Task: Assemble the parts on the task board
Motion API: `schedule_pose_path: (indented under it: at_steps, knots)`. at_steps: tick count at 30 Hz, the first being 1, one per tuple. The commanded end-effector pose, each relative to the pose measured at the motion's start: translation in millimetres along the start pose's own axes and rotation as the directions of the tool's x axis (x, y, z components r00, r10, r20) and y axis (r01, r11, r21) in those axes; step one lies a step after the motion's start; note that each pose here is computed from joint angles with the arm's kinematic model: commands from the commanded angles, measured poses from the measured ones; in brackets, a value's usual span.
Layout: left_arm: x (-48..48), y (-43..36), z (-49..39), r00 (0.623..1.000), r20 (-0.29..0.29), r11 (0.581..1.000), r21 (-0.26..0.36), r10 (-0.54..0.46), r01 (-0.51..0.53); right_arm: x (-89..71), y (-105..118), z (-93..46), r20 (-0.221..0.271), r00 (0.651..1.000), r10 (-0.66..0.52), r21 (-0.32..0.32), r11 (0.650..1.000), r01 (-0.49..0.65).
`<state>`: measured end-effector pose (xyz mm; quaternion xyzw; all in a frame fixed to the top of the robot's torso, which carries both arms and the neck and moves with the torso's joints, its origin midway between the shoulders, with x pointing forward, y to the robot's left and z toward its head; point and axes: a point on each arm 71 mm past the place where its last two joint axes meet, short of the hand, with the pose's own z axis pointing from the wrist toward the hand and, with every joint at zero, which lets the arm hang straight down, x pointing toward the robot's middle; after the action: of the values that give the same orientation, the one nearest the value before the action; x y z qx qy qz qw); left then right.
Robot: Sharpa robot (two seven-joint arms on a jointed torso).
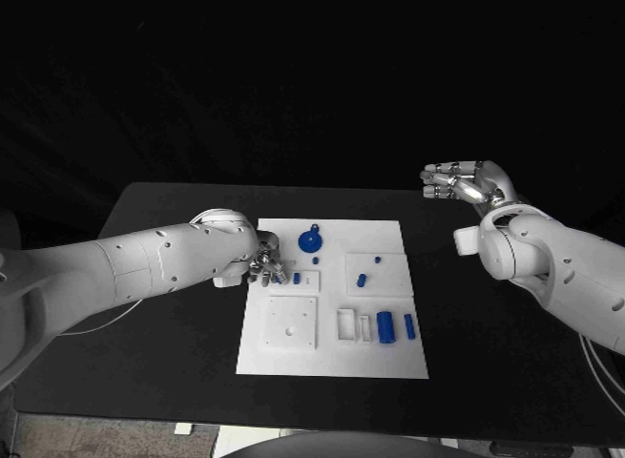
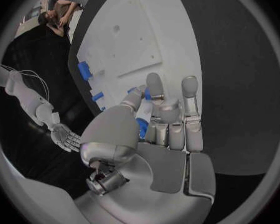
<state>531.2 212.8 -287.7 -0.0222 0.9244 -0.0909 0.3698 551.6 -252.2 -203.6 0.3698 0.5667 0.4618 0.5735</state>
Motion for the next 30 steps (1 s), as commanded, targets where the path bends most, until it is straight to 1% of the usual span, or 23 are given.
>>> schedule_pose_path:
  at_steps: [1,8,14,22,26,30]
  knots:
    - [16.0,4.4,4.7,0.997,-0.045,0.997,-0.034,0.065,-0.066,1.5,0.9,-0.2,-0.016,1.000,0.002,-0.010,1.000,-0.002]
    - [15.7,2.4,4.5,0.996,-0.030,0.996,-0.030,0.081,-0.082,1.2,0.8,-0.3,-0.015,1.000,0.001,-0.010,1.000,-0.002]
    - [16.2,4.4,4.9,0.998,-0.047,0.998,-0.043,0.041,-0.044,1.2,0.8,-0.4,-0.015,1.000,0.001,-0.010,1.000,-0.002]
    - [18.7,7.3,5.0,0.996,-0.091,0.998,-0.061,-0.026,0.020,0.9,0.6,-0.4,-0.014,1.000,0.001,-0.009,1.000,-0.001]
    - [21.3,8.5,4.7,0.989,-0.128,0.996,-0.072,-0.069,0.061,0.8,0.6,-0.4,-0.014,1.000,0.001,-0.009,1.000,-0.001]
    - [22.5,10.0,4.5,0.985,-0.146,0.993,-0.085,-0.097,0.085,0.6,0.6,-0.5,-0.014,1.000,0.001,-0.009,1.000,-0.001]
